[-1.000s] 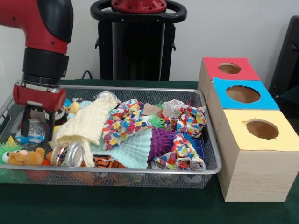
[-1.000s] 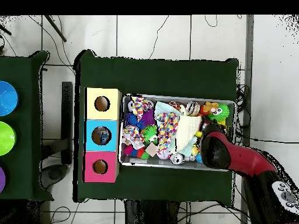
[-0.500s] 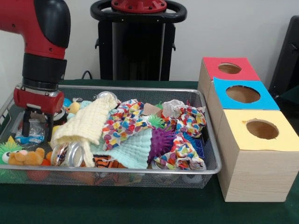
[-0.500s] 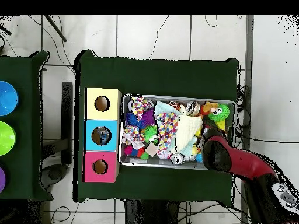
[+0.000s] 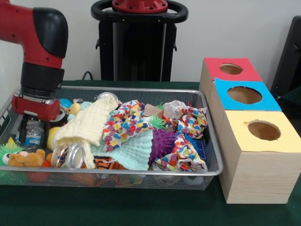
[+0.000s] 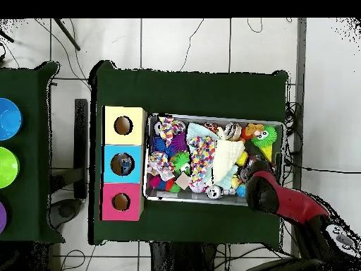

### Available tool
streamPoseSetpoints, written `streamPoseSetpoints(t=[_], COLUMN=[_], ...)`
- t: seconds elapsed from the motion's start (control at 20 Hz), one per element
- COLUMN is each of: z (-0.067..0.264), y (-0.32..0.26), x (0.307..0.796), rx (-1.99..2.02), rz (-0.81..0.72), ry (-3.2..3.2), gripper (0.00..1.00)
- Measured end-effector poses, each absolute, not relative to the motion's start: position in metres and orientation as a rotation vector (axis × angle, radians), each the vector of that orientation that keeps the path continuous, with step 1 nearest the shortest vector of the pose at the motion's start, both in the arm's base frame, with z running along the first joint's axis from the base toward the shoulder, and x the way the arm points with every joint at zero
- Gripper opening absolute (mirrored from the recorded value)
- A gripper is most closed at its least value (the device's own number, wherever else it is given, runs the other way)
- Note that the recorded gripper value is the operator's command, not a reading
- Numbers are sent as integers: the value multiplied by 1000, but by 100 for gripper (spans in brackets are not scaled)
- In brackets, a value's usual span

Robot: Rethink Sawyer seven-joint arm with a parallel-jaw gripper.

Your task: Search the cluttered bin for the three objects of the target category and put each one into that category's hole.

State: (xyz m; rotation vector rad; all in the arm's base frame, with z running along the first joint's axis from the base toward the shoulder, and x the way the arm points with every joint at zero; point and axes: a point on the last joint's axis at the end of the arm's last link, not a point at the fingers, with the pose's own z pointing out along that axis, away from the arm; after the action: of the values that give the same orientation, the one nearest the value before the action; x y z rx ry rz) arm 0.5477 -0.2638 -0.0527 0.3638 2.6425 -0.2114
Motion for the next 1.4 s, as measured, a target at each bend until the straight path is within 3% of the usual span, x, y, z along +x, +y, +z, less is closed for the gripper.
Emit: streamPoseSetpoints(t=[0.45,1.4], z=[-67,-68], y=[-274,-269], x=[525,520], rx=[362,316], rz=[-255,-293], ry=[2637,2640], gripper=[100,100])
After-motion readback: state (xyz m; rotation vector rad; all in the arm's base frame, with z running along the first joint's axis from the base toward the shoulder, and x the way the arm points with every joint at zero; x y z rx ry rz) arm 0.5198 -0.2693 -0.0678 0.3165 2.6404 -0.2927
